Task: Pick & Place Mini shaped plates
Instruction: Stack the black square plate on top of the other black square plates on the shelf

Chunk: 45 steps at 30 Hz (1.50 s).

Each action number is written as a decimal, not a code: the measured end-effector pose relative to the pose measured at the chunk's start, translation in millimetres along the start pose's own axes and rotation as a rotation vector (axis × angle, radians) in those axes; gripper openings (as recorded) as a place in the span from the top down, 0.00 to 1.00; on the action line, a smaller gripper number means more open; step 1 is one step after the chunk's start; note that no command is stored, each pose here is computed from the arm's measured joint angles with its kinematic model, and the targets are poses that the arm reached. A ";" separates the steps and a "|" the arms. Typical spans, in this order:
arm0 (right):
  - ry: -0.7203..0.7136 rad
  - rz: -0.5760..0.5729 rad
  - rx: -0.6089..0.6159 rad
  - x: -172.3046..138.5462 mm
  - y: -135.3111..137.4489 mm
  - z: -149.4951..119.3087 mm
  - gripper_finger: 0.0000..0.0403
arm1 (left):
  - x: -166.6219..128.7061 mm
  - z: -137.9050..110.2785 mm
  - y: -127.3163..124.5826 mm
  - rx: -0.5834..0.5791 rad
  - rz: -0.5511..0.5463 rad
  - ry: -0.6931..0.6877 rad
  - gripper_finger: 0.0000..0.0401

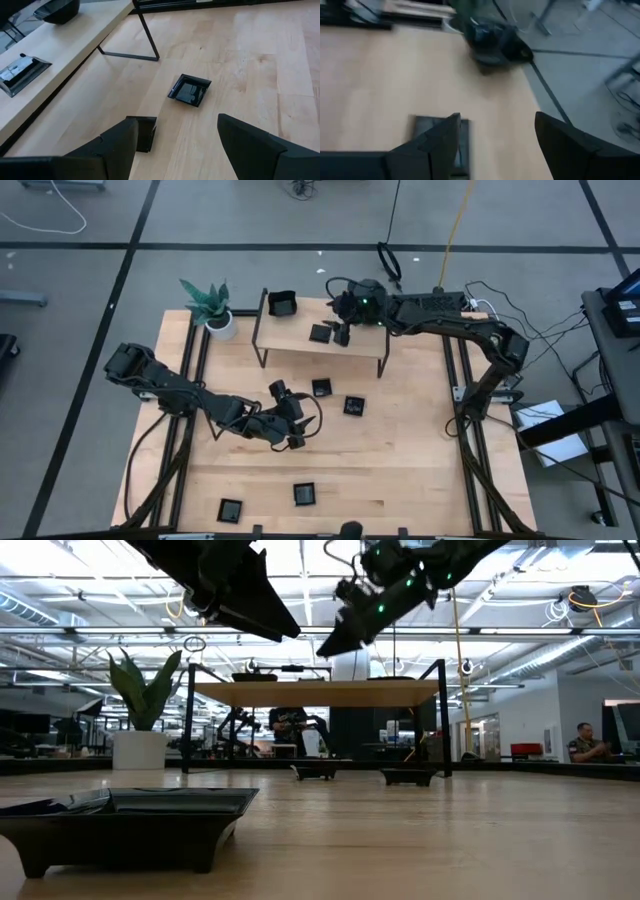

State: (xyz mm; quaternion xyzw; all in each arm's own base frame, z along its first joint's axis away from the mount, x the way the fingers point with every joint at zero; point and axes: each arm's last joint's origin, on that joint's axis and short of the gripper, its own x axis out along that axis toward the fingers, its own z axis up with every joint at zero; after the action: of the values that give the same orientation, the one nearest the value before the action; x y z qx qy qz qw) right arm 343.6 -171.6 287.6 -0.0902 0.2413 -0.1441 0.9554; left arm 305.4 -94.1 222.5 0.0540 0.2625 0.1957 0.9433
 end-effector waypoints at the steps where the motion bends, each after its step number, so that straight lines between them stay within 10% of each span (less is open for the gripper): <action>1: 0.001 -0.014 0.005 2.6 -3.9 -2.5 0.39 | 0.0 0.0 0.0 -0.001 0.000 0.000 0.32; 10: 0.059 0.135 0.109 9.6 -5.6 -18.6 0.41 | 0.0 0.0 -0.2 -0.005 -0.005 0.001 0.32; 23: 0.080 0.171 0.108 14.6 -2.0 -22.4 0.18 | 0.0 0.0 -0.2 -0.009 -0.007 0.001 0.32; 45: 0.144 0.221 0.098 24.1 1.9 -35.6 0.21 | 0.0 1.3 -0.6 -0.014 -0.018 -0.008 0.32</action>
State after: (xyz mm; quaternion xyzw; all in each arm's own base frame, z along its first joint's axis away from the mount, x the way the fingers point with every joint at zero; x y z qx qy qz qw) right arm 347.0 -181.2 245.7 -0.0057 0.3105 -0.0559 0.9489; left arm 306.3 -94.7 223.5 0.0459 0.2580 0.1886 0.9464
